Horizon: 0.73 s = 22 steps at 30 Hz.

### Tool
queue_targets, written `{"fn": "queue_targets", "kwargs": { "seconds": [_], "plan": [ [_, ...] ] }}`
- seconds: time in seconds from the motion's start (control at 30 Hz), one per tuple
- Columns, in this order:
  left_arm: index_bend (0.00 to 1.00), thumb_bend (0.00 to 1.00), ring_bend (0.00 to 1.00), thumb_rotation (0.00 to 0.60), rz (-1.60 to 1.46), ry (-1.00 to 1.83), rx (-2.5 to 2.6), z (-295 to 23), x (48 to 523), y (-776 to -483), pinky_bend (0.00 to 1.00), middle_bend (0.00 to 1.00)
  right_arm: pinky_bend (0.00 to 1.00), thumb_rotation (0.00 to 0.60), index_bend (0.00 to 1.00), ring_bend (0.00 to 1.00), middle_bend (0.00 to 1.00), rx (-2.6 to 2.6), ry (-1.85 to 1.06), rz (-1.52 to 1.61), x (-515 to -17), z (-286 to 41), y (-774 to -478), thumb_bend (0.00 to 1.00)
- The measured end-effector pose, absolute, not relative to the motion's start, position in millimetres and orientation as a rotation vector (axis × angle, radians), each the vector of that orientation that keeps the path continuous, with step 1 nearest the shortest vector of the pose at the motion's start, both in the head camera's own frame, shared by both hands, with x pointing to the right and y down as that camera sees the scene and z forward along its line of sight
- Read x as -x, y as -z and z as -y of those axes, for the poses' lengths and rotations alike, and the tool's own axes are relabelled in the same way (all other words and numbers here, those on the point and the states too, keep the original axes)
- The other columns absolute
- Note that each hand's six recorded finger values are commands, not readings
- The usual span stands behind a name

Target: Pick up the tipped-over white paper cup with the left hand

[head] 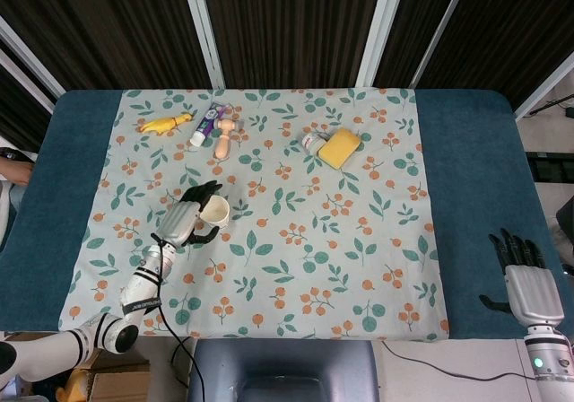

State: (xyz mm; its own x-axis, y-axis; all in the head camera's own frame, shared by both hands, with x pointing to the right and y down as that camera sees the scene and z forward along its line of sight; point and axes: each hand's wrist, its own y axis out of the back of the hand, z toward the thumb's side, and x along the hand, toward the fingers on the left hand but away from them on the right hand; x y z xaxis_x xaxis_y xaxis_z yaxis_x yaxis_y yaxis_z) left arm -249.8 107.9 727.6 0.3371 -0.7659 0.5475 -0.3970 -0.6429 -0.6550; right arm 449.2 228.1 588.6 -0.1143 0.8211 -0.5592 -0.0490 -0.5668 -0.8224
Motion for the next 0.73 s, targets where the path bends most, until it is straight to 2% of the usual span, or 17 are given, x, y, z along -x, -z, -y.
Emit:
{"fn": "queue_targets", "kwargs": {
  "seconds": [0.2, 0.37, 0.53, 0.73],
  "plan": [
    [0.00, 0.37, 0.00, 0.600, -1.071, 1.164, 2.170, -107.6, 265.5, -683.4, 0.00, 0.00, 0.00, 0.600, 0.00, 0.00, 0.00, 1.494, -1.678, 0.902, -445.6, -221.0, -576.8, 0.28],
    [0.00, 0.37, 0.00, 0.600, -1.001, 1.234, 1.934, -123.0, 322.0, -629.8, 0.00, 0.00, 0.00, 0.600, 0.00, 0.00, 0.00, 1.489, -1.606, 0.946, -443.6, -217.9, -567.4, 0.28],
    [0.00, 0.37, 0.00, 0.600, -1.021, 1.360, 1.636, -172.2, 399.5, -593.7, 0.00, 0.00, 0.00, 0.600, 0.00, 0.00, 0.00, 1.502, -1.581, 0.956, -445.5, -222.9, -565.1, 0.28],
    [0.00, 0.36, 0.00, 0.600, -1.007, 1.466, 1.490, -232.3, 470.5, -586.0, 0.00, 0.00, 0.00, 0.600, 0.00, 0.00, 0.00, 1.504, -1.594, 0.959, -448.8, -231.8, -567.9, 0.28]
  ]
}}
